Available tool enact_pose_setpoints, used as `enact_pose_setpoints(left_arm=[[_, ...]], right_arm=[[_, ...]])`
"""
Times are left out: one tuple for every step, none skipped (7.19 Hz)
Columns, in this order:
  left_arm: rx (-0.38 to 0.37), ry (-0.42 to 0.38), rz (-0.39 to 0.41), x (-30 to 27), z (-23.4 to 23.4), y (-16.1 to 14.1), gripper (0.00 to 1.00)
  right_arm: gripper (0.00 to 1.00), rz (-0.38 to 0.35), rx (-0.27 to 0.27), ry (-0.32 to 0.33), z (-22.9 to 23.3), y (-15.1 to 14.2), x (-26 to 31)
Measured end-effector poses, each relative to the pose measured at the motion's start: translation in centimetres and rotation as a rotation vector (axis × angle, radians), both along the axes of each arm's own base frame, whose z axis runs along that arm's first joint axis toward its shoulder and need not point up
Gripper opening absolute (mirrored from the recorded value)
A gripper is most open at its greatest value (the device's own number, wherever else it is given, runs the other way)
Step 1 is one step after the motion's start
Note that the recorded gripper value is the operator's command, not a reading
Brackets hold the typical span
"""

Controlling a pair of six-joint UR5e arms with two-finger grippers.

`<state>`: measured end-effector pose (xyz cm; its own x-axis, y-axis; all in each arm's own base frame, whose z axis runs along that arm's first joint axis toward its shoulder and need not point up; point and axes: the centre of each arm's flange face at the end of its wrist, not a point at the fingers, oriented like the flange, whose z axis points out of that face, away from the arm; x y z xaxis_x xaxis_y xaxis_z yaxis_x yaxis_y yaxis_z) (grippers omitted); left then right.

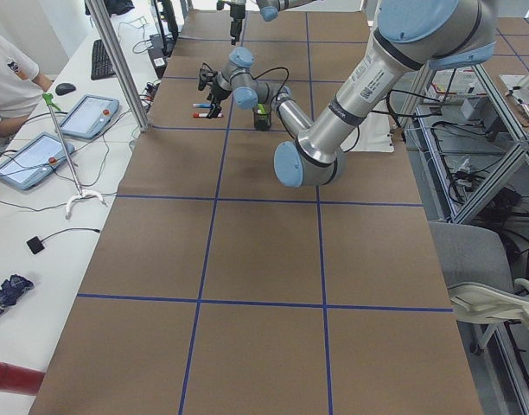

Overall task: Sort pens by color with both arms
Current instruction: 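Retract the left arm while the right gripper moves toward the cup, then lower the right gripper into the cup and grasp the green highlighter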

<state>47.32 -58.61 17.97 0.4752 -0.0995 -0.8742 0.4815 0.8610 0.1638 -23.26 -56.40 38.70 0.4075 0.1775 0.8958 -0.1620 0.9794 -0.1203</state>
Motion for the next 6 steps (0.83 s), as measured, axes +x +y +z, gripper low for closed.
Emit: enact_pose_setpoints(left_arm=[[-0.052,0.014,0.065,-4.3,3.2,-0.9,0.97],[-0.102,0.022,0.142,-8.4,6.8,-1.9,0.97],[-0.146,0.032,0.21,-12.4,10.3,-2.7,0.97],[-0.184,0.048,0.251,-16.0,13.3,-3.2,0.97],[-0.217,0.065,0.279,-19.6,16.1,-3.5,0.97],[-0.235,0.077,0.309,-22.6,18.7,-3.4,0.98]], right_arm=[[0.98,-0.015,-0.13,-0.046,-3.9,0.7,-4.5],[0.97,-0.026,-0.247,-0.06,-7.4,1.7,-8.8],[0.97,-0.043,-0.333,-0.045,-10.2,2.5,-12.3],[0.97,-0.067,-0.397,-0.014,-12.5,2.8,-15.4],[0.96,-0.09,-0.445,0.019,-14.8,2.5,-18.3],[0.95,-0.108,-0.476,0.044,-16.9,2.0,-20.8]])
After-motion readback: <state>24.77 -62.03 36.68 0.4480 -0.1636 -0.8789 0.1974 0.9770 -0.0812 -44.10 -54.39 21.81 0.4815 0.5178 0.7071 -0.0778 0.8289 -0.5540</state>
